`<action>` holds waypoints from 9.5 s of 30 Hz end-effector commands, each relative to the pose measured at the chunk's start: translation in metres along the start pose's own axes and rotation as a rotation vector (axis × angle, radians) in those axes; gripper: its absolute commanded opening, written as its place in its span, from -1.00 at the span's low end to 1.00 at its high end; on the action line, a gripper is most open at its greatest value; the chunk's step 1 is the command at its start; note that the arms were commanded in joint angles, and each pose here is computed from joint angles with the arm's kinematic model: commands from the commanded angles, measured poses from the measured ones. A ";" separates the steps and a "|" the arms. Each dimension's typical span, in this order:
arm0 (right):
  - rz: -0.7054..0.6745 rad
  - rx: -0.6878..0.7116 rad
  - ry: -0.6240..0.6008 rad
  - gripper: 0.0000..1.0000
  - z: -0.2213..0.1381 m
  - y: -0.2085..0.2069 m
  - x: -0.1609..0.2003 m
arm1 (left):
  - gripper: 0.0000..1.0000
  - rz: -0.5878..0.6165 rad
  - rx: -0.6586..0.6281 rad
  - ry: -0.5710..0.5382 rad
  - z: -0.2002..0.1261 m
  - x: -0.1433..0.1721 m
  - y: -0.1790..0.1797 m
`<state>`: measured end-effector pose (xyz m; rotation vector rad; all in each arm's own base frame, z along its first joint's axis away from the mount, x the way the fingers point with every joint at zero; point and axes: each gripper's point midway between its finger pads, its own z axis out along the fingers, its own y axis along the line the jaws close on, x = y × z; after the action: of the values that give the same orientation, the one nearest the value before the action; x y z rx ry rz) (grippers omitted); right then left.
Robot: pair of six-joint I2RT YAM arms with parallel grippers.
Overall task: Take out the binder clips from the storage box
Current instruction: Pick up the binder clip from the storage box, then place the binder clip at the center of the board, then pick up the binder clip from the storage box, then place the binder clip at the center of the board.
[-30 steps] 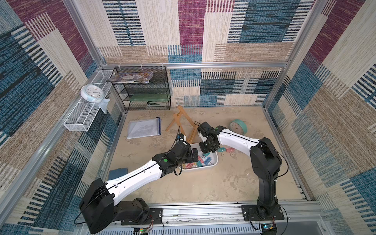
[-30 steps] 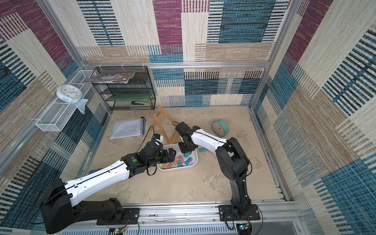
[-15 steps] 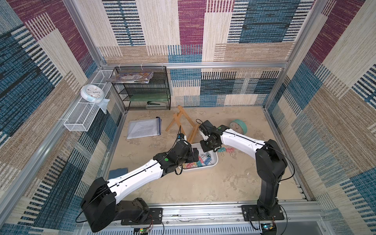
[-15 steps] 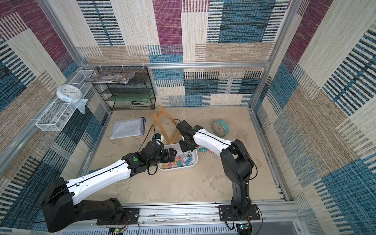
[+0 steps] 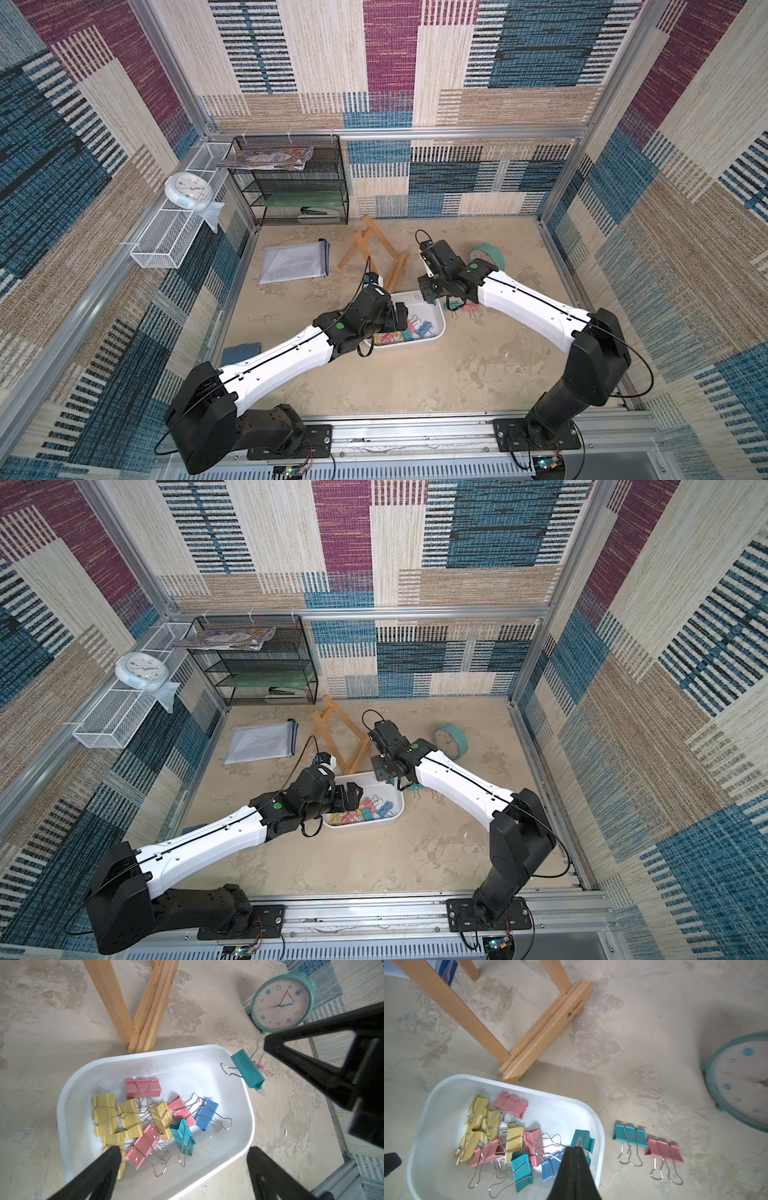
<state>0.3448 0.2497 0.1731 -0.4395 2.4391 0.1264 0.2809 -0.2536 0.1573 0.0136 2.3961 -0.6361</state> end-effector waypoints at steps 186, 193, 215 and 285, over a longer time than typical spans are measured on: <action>0.077 -0.446 0.271 -1.00 0.054 0.073 0.060 | 0.97 -0.110 -0.116 0.034 -0.004 0.021 0.059; 0.134 -0.366 0.161 -1.00 0.051 0.058 0.042 | 0.97 -0.106 -0.105 0.031 -0.005 0.019 0.056; 0.344 -0.174 -0.202 -1.00 -0.001 0.000 -0.009 | 0.98 -0.101 -0.002 0.014 -0.002 0.004 0.030; 1.197 0.030 -0.217 -0.07 0.088 -0.150 0.047 | 0.98 -0.019 0.080 0.104 0.024 -0.006 -0.033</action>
<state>0.4179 0.1203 0.0732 1.0787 2.1283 0.6625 0.2946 -0.2969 0.1586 0.0569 2.4738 -0.7808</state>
